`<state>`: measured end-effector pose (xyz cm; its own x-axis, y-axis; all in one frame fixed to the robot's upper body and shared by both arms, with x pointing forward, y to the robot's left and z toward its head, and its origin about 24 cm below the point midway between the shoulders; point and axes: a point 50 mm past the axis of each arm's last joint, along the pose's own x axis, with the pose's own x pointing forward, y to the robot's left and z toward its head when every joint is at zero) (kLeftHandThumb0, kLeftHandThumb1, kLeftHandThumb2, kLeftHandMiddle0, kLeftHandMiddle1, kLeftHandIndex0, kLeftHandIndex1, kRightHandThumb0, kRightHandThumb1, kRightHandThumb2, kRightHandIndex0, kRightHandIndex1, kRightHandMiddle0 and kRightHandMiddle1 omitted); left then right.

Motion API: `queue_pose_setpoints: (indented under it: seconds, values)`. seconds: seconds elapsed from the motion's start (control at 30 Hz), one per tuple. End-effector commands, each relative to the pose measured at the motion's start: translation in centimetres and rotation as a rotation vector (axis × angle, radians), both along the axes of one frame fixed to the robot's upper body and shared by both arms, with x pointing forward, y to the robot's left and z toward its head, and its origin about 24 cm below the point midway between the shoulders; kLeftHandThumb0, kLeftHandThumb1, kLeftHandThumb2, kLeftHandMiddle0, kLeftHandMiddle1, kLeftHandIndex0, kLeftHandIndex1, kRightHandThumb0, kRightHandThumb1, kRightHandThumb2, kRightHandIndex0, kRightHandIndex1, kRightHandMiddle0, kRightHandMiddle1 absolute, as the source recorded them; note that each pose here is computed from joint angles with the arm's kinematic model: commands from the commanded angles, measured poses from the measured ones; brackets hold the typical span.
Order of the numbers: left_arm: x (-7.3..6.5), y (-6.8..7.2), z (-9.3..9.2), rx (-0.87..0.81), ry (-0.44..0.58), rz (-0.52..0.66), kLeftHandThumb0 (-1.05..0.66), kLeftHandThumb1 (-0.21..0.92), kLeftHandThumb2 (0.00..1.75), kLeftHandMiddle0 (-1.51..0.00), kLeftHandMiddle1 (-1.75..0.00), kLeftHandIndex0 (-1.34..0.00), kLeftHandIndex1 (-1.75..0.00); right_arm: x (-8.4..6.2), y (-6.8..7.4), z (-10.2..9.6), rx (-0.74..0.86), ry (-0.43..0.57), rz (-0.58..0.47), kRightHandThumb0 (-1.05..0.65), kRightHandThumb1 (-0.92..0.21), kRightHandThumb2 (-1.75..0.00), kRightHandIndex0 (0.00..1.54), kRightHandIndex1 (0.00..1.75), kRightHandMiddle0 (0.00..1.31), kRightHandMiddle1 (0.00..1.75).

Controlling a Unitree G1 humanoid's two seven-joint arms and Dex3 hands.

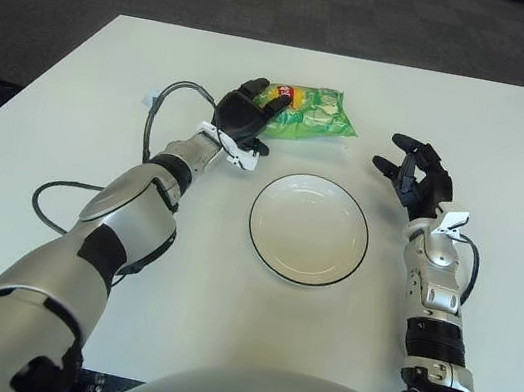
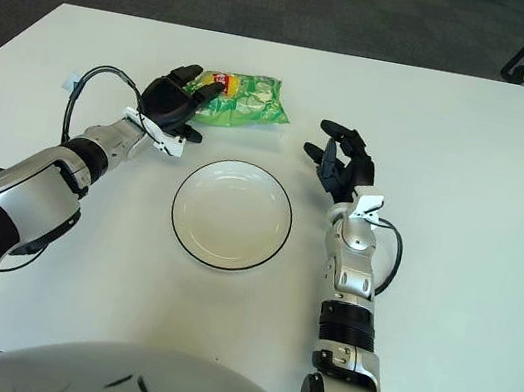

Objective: Put the snack into the plate.

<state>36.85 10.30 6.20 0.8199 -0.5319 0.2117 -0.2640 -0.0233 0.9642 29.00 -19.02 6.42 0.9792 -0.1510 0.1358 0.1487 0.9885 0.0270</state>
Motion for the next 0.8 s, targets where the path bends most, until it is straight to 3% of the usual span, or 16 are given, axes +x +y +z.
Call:
queue_pose_setpoints:
  seconds: [0.0, 0.43, 0.5, 0.6, 0.67, 0.7, 0.77]
  values:
    - [-0.4, 0.0, -1.1, 0.058, 0.036, 0.005, -0.08, 0.89, 0.04, -0.62, -0.04, -0.62, -0.1, -0.2, -0.4, 0.1, 0.003, -0.006, -0.005, -0.38, -0.92, -0.74, 0.98, 0.0, 0.45, 0.63]
    - [-0.2, 0.1, -2.0, 0.127, 0.138, 0.085, 0.0, 0.92, 0.1, -0.61, -0.02, -0.64, -0.1, -0.3, -0.7, 0.1, 0.003, -0.006, -0.005, -0.38, -0.92, -0.74, 0.98, 0.0, 0.45, 0.62]
    - [-0.2, 0.1, -2.0, 0.126, 0.141, 0.087, 0.0, 0.92, 0.11, -0.65, -0.08, -0.67, -0.14, -0.3, -0.7, 0.1, 0.002, -0.006, -0.005, -0.38, -0.92, -0.74, 0.98, 0.0, 0.45, 0.62]
    - [-0.2, 0.1, -2.0, 0.123, 0.139, 0.083, 0.08, 0.92, 0.14, -0.53, -0.66, -0.63, -0.43, -0.3, -0.7, 0.1, 0.002, -0.006, -0.005, -0.38, -0.92, -0.74, 0.98, 0.0, 0.45, 0.62]
    - [-0.3, 0.1, -2.1, 0.127, 0.149, 0.078, 0.07, 0.92, 0.22, -0.44, -1.19, -0.55, -0.88, -0.3, -0.7, 0.1, 0.002, -0.006, -0.005, -0.38, -0.92, -0.74, 0.98, 0.0, 0.45, 0.62]
    - [-0.3, 0.1, -2.1, 0.13, 0.156, 0.077, 0.04, 0.92, 0.25, -0.41, -1.34, -0.51, -1.02, -0.3, -0.7, 0.1, 0.002, -0.007, -0.005, -0.38, -0.92, -0.74, 0.98, 0.0, 0.45, 0.62]
    - [-0.3, 0.2, -2.3, 0.149, 0.186, 0.071, 0.02, 0.92, 0.28, -0.38, -1.48, -0.46, -1.14, -0.3, -0.7, 0.1, 0.002, -0.007, -0.005, -0.38, -0.92, -0.74, 0.98, 0.0, 0.45, 0.62]
